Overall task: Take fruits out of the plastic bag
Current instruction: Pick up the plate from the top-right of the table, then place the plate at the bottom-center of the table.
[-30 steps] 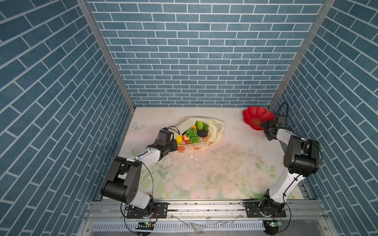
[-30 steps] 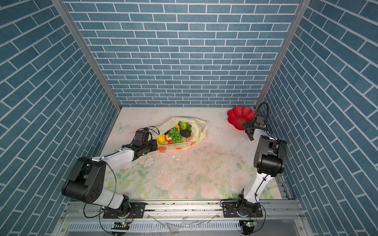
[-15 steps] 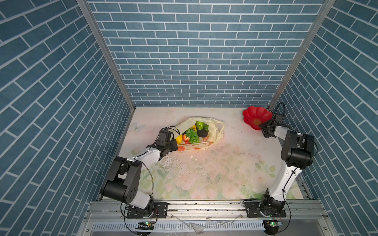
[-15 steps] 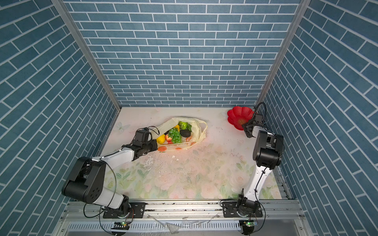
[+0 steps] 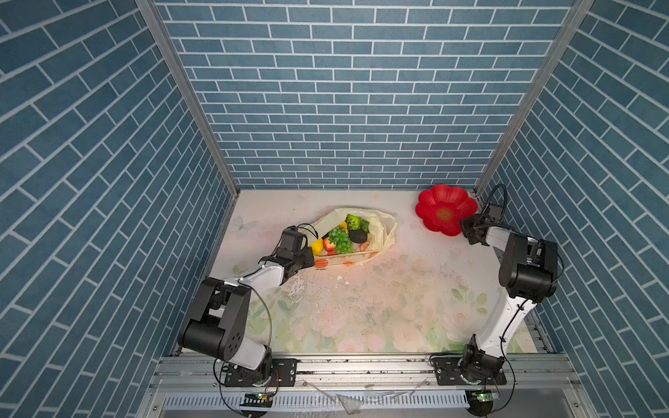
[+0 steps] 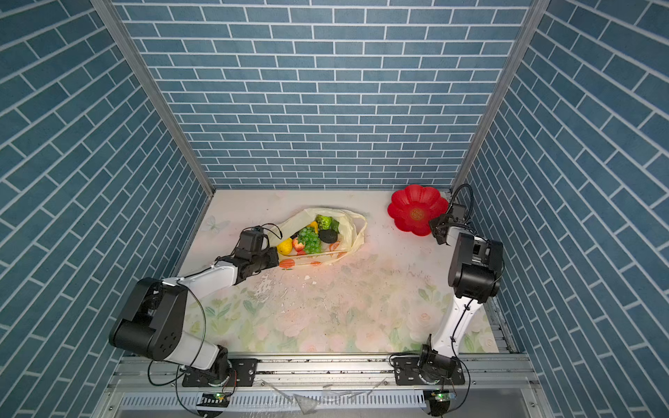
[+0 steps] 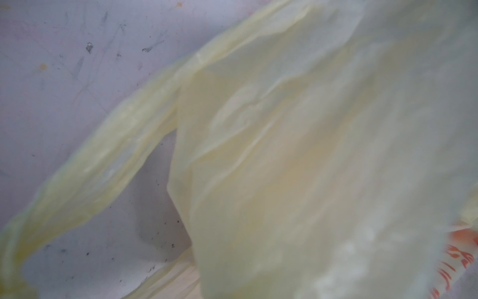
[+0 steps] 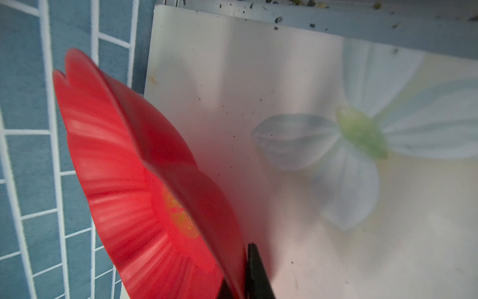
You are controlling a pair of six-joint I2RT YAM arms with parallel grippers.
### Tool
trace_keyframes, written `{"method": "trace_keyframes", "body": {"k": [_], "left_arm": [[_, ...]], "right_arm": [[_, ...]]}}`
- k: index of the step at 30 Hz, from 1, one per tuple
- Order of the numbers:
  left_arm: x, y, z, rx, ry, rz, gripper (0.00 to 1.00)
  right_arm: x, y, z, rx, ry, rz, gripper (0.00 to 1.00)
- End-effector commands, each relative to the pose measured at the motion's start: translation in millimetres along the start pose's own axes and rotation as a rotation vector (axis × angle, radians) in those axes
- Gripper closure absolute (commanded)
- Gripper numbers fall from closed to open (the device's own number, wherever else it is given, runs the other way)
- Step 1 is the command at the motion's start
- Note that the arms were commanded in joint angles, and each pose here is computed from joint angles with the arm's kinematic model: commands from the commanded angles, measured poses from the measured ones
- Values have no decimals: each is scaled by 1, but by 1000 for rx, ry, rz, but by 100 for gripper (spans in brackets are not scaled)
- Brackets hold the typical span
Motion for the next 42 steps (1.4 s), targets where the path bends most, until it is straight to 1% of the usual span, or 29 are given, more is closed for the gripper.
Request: {"method": "trace_keyframes", "body": {"k": [1,8,15,20,31,37,42], "left_arm": [[1,3,-3,3,-8,2,97],[1,4,-3,0,-11,6,97],[1,5,-2,-4,-11,9,97],[1,7,-1,-12,-11,13,97],[2,7,-1,-16,-14,24,97],[2,7,-1,-18,-15,28,97],[3,7,-1,-18,-19,35,98]], "right_arm": [[-6,12,-8,17,-11,12,94],[-18,37,-26,105,37,29,95],[-41,76,-52,223,125,16,95],[-59,105,-70,293,161,-6,95],[-102,170,-111,423,238,-98,97],[-122,193,-137,521,269,-133,97],[-130,207,-156,555,331,-180,97]]}}
Point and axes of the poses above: each gripper's point midway between its finger pads, its own y axis back along the fingers, its own x axis along the line the jaws close on, z = x × y, the point moved 10 cm from there along y, back along the fingers, and after that the axes turned 5 degrees about -y, right-handed, at the moved point
